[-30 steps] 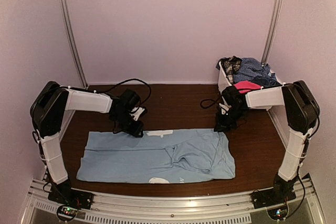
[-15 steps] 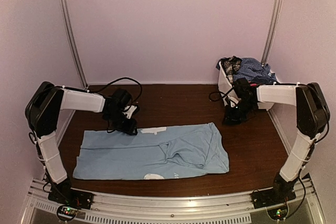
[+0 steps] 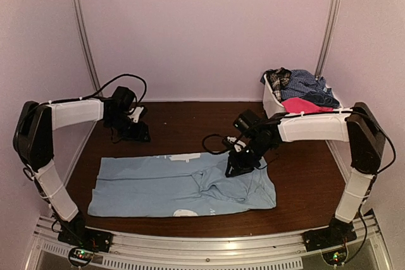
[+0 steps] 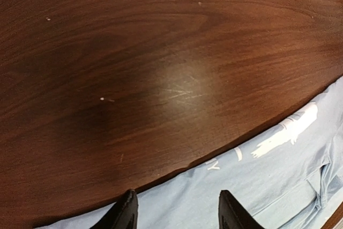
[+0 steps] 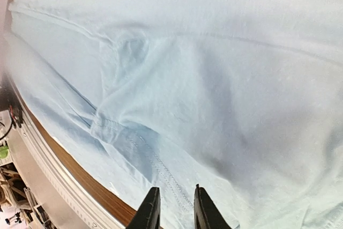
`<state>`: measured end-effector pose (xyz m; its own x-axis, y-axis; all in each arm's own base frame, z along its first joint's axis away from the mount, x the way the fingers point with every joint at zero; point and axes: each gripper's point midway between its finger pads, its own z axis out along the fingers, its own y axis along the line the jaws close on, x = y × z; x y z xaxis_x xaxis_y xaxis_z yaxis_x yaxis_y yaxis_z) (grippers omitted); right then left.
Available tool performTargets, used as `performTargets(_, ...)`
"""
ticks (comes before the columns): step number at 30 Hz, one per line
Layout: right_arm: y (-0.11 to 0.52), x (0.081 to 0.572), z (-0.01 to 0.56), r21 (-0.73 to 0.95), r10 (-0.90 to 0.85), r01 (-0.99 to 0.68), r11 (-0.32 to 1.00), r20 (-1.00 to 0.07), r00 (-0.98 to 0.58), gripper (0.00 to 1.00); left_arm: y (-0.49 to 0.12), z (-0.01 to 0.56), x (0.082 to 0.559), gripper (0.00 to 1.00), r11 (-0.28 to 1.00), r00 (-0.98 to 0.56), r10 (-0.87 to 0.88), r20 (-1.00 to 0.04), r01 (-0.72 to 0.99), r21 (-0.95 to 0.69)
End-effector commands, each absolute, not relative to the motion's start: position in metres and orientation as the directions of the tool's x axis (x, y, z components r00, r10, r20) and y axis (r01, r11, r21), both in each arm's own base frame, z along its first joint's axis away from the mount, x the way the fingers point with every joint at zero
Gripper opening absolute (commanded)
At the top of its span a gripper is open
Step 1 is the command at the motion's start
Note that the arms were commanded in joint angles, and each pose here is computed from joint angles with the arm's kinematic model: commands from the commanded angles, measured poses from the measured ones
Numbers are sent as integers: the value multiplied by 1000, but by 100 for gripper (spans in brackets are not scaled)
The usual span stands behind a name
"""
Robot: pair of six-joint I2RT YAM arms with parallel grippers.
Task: Fold and stack the mixed laundry pile
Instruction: Rotate the rectangle-folded T-shirt at the center of the board.
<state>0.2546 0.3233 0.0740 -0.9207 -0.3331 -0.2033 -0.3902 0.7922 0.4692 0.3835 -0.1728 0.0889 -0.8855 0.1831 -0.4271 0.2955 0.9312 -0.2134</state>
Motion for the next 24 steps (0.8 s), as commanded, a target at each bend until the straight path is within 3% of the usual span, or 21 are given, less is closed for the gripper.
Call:
performTargets(1, 312, 234, 37, 418, -370, -365, 832, -73, -926, 23, -158, 101, 379, 53, 934, -893, 124, -433, 252, -252)
performTargets(5, 289, 240, 3, 323, -381, -360, 875, 2, -925, 22, -146, 102, 373, 53, 942, -895, 105, -434, 230, -246)
performTargets(9, 259, 293, -26, 195, -339, -330, 924, 14, -941, 21, -136, 99, 364, 53, 948, -901, 81, -426, 202, -247)
performTargets(12, 258, 374, -32, 97, -313, -317, 943, -60, -948, 20, -131, 95, 356, 53, 952, -904, 74, -421, 190, -241)
performTargets(16, 298, 480, 28, 83, -308, -342, 936, -280, -909, 25, -129, 91, 348, 53, 953, -911, 86, -405, 193, -233)
performTargets(20, 333, 505, 119, 249, -232, -381, 890, -471, -851, 33, -128, 89, 343, 54, 952, -910, 95, -404, 202, -232)
performTargets(24, 328, 481, 137, 326, -182, -367, 871, -480, -858, 34, -129, 79, 340, 53, 947, -915, 119, -385, 221, -232)
